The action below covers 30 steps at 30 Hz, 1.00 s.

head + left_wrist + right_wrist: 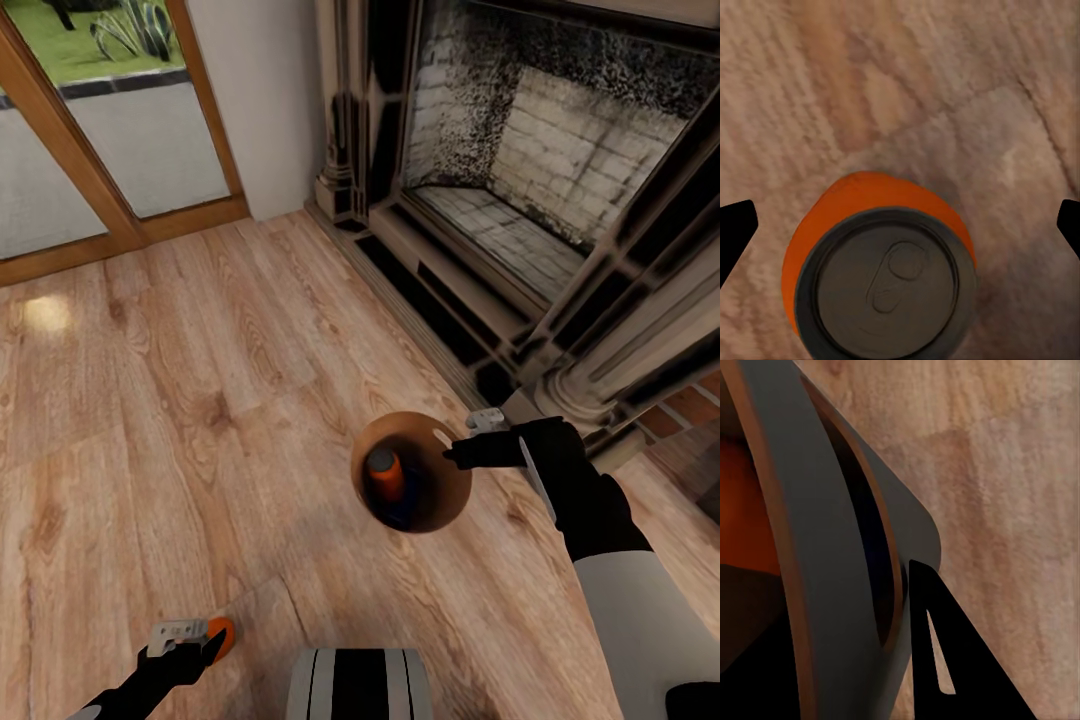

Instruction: Put the three can of soda from the living room inside the tash can in the kitchen.

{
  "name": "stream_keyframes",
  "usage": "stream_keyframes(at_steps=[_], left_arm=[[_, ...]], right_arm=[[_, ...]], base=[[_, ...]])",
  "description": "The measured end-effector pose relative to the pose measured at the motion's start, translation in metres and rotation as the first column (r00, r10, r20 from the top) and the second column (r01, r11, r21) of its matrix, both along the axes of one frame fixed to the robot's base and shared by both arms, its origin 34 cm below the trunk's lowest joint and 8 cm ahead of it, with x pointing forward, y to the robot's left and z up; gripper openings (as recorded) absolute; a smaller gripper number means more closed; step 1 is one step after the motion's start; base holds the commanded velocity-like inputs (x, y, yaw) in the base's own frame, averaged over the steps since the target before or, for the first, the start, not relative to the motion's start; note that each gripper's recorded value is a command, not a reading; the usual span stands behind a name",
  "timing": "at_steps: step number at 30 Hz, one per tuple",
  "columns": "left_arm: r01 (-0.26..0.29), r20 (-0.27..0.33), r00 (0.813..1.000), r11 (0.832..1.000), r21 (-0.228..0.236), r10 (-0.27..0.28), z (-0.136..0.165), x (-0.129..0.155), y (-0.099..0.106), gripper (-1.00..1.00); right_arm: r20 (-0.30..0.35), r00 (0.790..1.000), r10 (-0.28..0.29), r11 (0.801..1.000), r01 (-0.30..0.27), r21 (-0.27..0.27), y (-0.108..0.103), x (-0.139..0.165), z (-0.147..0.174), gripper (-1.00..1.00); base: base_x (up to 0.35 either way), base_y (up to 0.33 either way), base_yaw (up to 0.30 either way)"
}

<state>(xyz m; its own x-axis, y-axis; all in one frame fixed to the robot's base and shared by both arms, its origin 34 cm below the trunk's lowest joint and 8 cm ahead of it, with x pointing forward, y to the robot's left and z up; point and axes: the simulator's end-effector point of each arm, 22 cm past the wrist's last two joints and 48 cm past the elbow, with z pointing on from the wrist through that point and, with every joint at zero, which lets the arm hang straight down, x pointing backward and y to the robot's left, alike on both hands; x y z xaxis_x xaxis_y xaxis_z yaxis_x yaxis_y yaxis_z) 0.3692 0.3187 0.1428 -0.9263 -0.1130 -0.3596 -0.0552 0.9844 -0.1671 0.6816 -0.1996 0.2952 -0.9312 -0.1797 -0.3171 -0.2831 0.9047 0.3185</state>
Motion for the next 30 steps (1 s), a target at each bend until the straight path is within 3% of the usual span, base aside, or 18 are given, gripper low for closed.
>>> stream_keyframes(at_steps=[16,30], left_arm=[[-0.001,-0.057,0.998,1.000,0.001,0.001,-0.017,-0.021,0.000,1.00],[-0.002,-0.065,0.998,1.000,0.003,0.002,-0.020,-0.024,0.001,1.00]], right_arm=[[-0.054,0.999,0.003,1.000,-0.003,-0.009,-0.002,-0.013,-0.036,-1.00],[-0.065,0.998,0.001,1.000,-0.001,-0.002,0.000,-0.015,-0.040,-1.00]], base=[[0.001,-0.001,0.000],[0.000,0.000,0.000]])
